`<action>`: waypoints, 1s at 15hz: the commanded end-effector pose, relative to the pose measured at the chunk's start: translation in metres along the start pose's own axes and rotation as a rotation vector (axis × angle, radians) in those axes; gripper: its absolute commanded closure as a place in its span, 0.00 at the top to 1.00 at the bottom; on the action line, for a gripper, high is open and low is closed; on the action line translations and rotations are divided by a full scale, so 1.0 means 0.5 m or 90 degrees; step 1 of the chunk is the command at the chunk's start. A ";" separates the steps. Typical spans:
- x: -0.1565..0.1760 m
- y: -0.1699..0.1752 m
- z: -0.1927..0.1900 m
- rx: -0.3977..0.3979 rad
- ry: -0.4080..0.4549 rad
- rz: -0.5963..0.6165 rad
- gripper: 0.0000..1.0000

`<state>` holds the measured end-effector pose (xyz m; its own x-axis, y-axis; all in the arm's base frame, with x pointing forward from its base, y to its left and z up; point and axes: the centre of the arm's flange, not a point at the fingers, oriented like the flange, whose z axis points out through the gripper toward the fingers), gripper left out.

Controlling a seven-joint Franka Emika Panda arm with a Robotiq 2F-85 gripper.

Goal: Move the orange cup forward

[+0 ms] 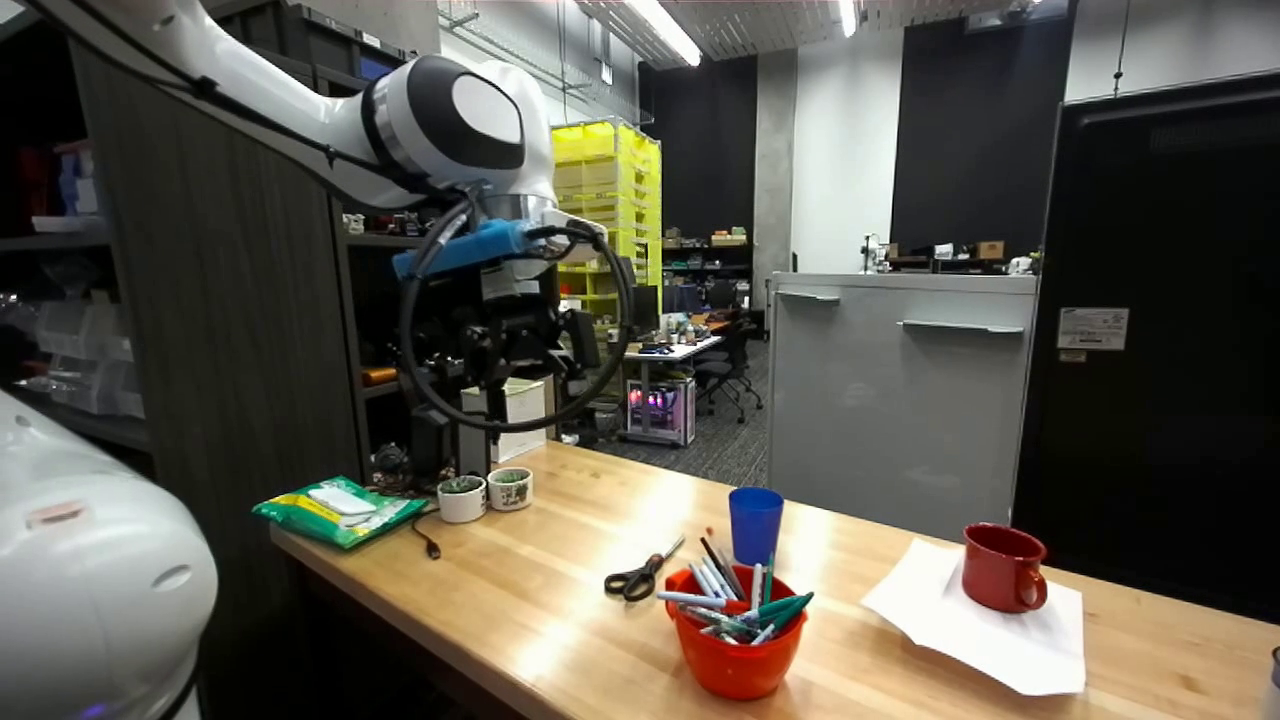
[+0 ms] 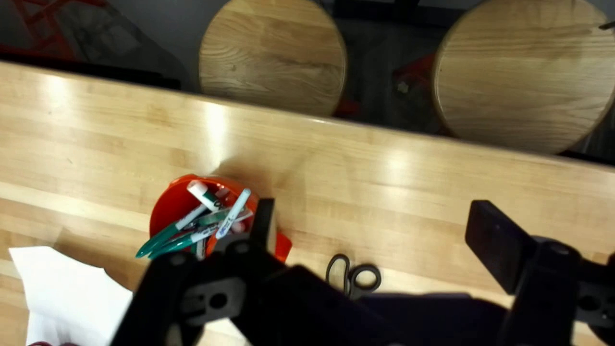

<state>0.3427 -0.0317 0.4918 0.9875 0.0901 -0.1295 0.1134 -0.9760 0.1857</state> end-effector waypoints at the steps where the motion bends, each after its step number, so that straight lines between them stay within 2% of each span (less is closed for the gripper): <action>1: 0.052 0.069 0.015 0.011 0.037 0.018 1.00; 7: 0.112 0.163 0.084 0.028 0.034 0.081 1.00; 9: 0.130 0.184 0.105 0.027 0.019 0.094 1.00; 10: 0.133 0.194 0.106 0.037 -0.010 0.095 1.00; 11: 0.132 0.201 0.106 0.043 -0.030 0.089 1.00; 12: 0.114 0.176 0.117 0.043 0.001 0.097 1.00; 15: 0.128 0.190 0.123 0.045 -0.023 0.096 1.00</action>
<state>0.4100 -0.1308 0.4411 0.9880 -0.0651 -0.1403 -0.0457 -0.9895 0.1372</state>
